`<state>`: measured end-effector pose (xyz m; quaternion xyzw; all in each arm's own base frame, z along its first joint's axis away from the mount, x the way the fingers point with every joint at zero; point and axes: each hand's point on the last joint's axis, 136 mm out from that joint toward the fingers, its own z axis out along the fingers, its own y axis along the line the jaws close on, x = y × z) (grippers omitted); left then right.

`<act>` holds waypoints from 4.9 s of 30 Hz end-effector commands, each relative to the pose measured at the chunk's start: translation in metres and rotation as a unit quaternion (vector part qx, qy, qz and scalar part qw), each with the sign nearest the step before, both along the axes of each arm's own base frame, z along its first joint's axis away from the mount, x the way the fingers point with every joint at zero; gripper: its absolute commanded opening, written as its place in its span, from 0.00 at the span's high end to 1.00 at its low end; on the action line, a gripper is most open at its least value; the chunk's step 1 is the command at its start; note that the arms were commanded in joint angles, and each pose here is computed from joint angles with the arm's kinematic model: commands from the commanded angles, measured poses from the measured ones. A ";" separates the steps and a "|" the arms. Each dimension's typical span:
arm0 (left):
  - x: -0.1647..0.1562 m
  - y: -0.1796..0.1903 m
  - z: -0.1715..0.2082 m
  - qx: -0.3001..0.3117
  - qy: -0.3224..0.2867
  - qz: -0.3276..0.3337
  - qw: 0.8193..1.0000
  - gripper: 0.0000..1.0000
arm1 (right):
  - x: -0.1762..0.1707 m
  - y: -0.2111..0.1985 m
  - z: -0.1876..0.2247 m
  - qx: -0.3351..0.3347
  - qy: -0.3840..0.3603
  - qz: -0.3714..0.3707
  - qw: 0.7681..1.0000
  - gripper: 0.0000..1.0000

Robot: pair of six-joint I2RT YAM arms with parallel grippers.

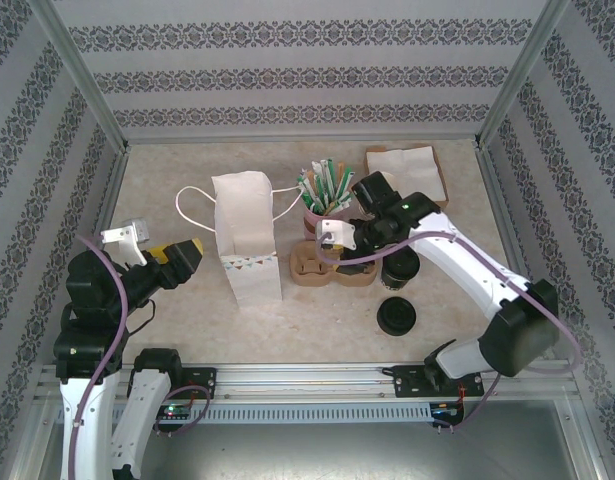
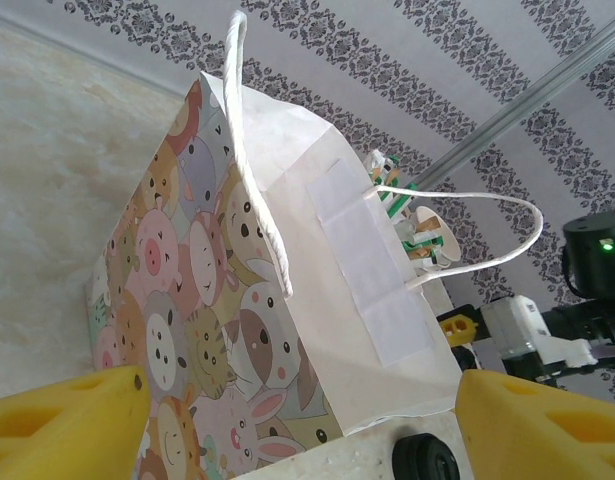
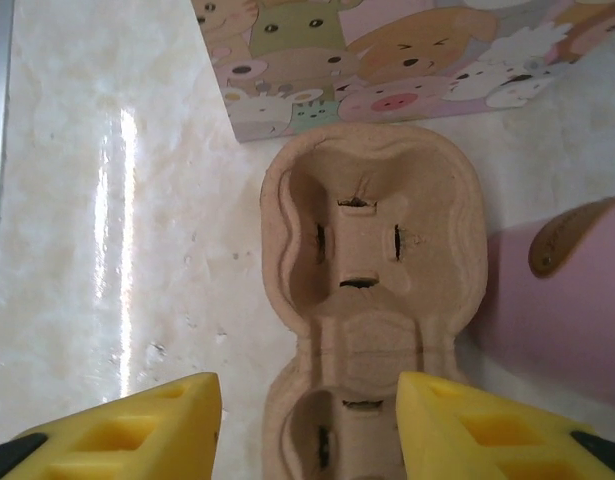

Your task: Pack the takeout coffee

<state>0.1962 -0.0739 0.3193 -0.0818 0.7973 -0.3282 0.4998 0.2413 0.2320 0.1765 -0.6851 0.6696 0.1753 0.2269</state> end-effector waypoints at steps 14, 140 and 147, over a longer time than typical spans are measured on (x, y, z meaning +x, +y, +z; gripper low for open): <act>-0.004 0.002 -0.004 0.027 -0.005 -0.004 1.000 0.18 | 0.033 -0.009 -0.052 -0.085 -0.004 0.041 0.996 0.57; 0.036 -0.044 0.040 -0.123 0.028 -0.116 0.985 0.27 | -0.010 -0.070 0.236 0.268 -0.063 -0.519 0.809 0.69; 0.024 -0.059 0.037 -0.151 0.028 -0.149 0.977 0.27 | 0.009 -0.051 0.288 0.320 -0.091 -0.496 0.802 0.70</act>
